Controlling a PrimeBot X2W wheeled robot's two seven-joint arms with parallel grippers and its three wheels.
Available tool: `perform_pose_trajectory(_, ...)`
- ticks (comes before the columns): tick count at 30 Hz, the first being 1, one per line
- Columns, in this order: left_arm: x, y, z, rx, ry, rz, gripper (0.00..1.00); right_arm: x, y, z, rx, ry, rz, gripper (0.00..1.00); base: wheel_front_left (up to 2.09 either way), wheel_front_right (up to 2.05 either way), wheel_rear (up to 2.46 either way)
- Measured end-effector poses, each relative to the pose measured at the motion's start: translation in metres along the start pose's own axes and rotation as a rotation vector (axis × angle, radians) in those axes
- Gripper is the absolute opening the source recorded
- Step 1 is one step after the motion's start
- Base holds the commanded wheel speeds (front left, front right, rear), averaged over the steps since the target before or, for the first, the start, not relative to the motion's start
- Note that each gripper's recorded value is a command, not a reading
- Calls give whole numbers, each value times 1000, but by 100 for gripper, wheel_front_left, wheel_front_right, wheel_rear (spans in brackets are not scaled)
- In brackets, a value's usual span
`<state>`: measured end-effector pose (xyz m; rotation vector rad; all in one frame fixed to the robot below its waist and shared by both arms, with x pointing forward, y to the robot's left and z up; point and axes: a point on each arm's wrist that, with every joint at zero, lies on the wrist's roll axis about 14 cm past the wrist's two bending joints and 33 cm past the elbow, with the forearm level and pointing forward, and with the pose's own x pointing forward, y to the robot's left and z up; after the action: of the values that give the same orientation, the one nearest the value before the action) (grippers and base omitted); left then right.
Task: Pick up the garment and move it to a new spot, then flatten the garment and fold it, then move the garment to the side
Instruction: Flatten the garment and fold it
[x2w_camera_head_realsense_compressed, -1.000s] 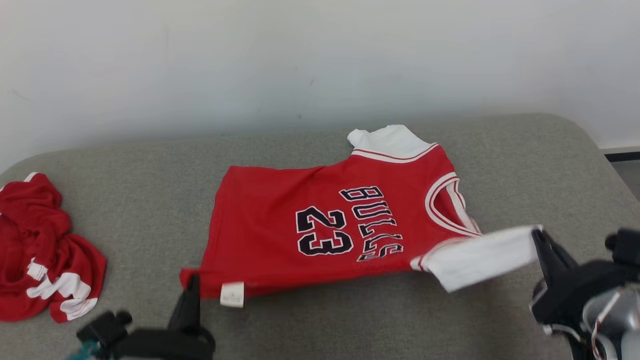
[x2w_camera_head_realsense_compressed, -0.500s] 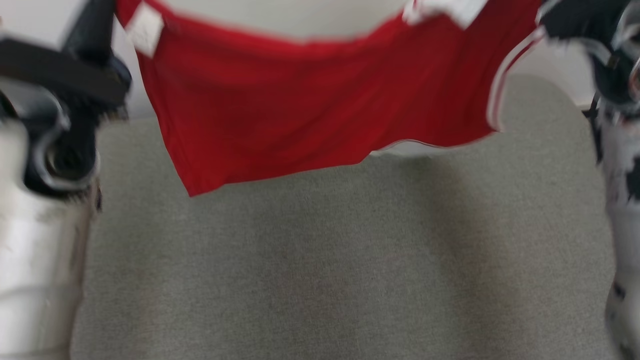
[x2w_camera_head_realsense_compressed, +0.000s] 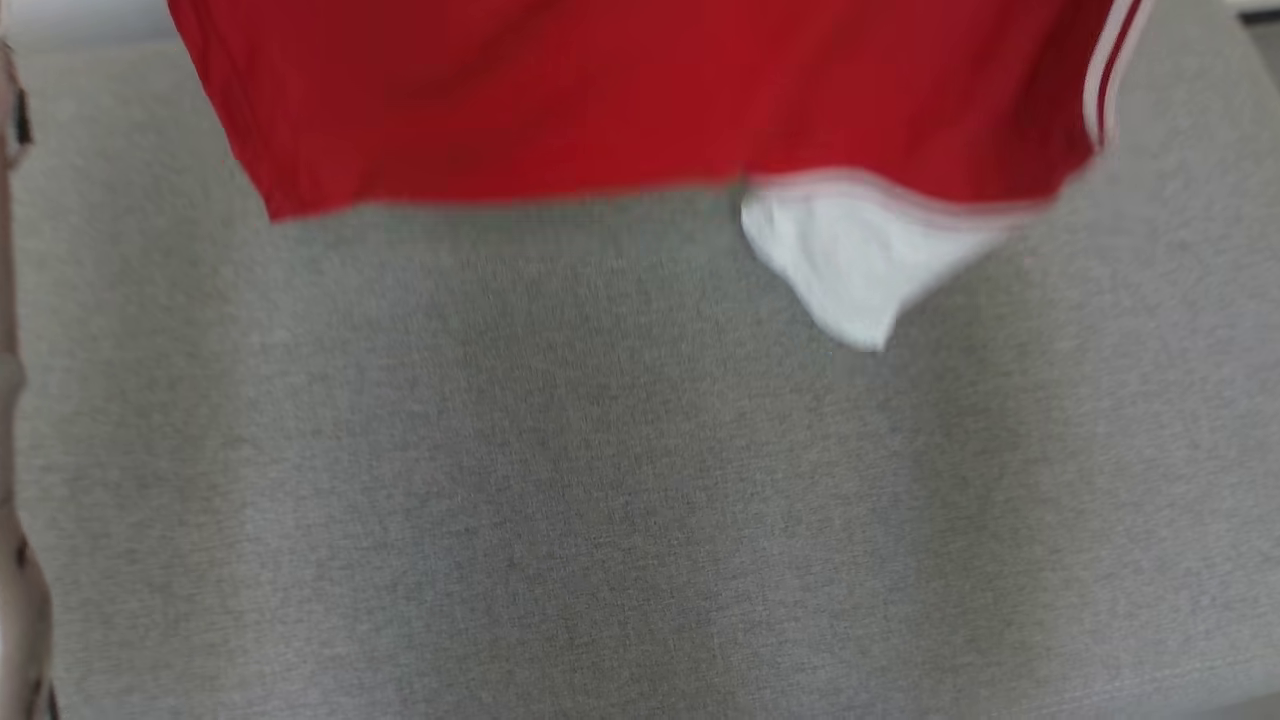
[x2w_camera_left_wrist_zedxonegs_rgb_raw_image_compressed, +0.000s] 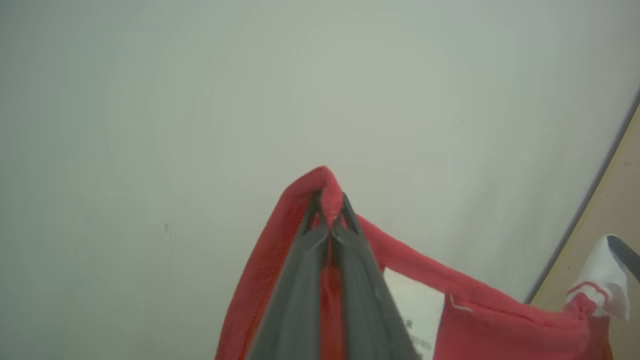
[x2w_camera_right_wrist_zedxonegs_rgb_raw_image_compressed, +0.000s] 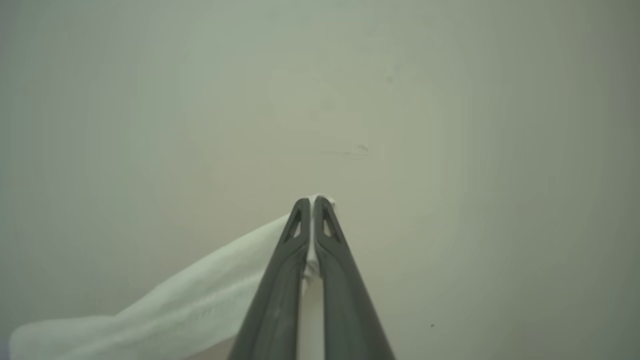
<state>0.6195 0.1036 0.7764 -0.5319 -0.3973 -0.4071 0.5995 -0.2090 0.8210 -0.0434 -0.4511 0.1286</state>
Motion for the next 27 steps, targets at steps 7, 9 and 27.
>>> perform_pose_trajectory(7,33,21,11,84,-261,-55,0,36,-11,23,100,-387,-74,0,0,0,0)
perform_pose_trajectory(9,39,23,16,88,-338,-71,0,42,-12,28,87,-450,-75,0,0,0,0)
perform_pose_trajectory(27,-66,160,-228,-60,52,231,0,-38,36,-263,77,82,82,0,0,0,0)
